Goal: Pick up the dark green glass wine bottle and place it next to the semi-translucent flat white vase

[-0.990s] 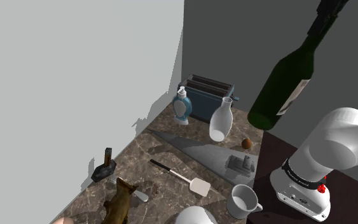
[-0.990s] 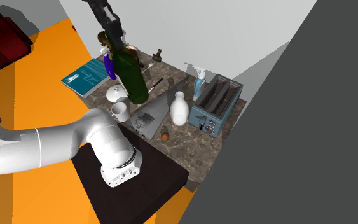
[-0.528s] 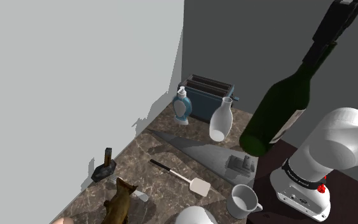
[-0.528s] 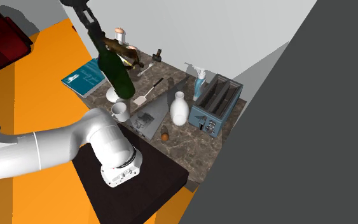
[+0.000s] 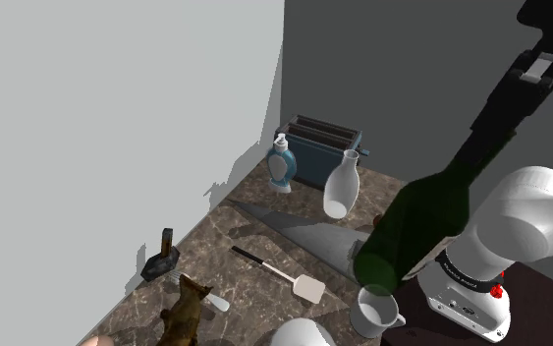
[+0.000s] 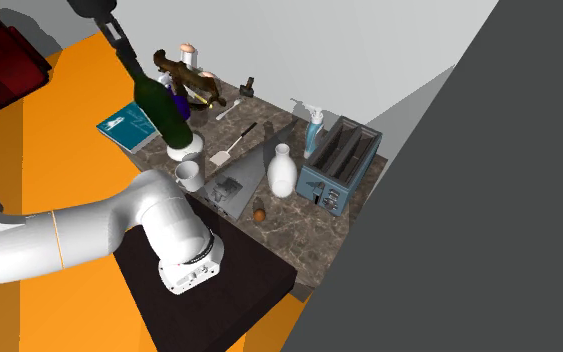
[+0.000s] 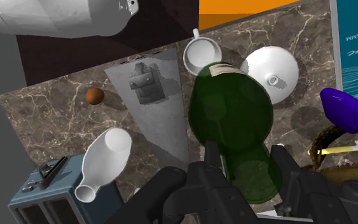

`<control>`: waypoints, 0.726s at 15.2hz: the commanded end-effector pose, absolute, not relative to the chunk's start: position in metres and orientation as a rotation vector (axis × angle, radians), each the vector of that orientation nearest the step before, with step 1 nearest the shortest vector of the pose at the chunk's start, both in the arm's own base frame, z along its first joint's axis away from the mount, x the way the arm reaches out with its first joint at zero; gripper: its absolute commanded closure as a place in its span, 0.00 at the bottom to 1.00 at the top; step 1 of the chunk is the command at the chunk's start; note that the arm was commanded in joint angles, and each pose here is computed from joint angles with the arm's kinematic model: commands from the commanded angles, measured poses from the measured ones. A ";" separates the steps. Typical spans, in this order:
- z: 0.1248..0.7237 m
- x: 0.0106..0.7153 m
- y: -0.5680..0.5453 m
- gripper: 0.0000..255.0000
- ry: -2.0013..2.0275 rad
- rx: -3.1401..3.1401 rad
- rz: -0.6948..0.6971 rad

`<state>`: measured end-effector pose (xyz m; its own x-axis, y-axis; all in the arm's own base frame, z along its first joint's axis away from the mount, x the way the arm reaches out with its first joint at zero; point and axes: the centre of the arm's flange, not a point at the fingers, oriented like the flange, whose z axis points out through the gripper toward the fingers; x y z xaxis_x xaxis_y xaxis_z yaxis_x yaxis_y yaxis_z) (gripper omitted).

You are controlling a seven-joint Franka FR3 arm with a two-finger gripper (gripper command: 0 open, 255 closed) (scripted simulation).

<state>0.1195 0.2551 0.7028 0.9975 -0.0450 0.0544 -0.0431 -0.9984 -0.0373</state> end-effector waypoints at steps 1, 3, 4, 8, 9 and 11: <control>0.694 0.111 0.278 1.00 0.070 -3.103 -0.085; 0.685 0.104 0.302 1.00 0.070 -3.103 -0.085; 0.680 0.100 0.313 1.00 0.070 -3.103 -0.085; 0.662 0.085 0.361 1.00 0.070 -3.103 -0.085; 0.658 0.081 0.373 1.00 0.070 -3.103 -0.085; 0.649 0.074 0.396 1.00 0.070 -3.103 -0.085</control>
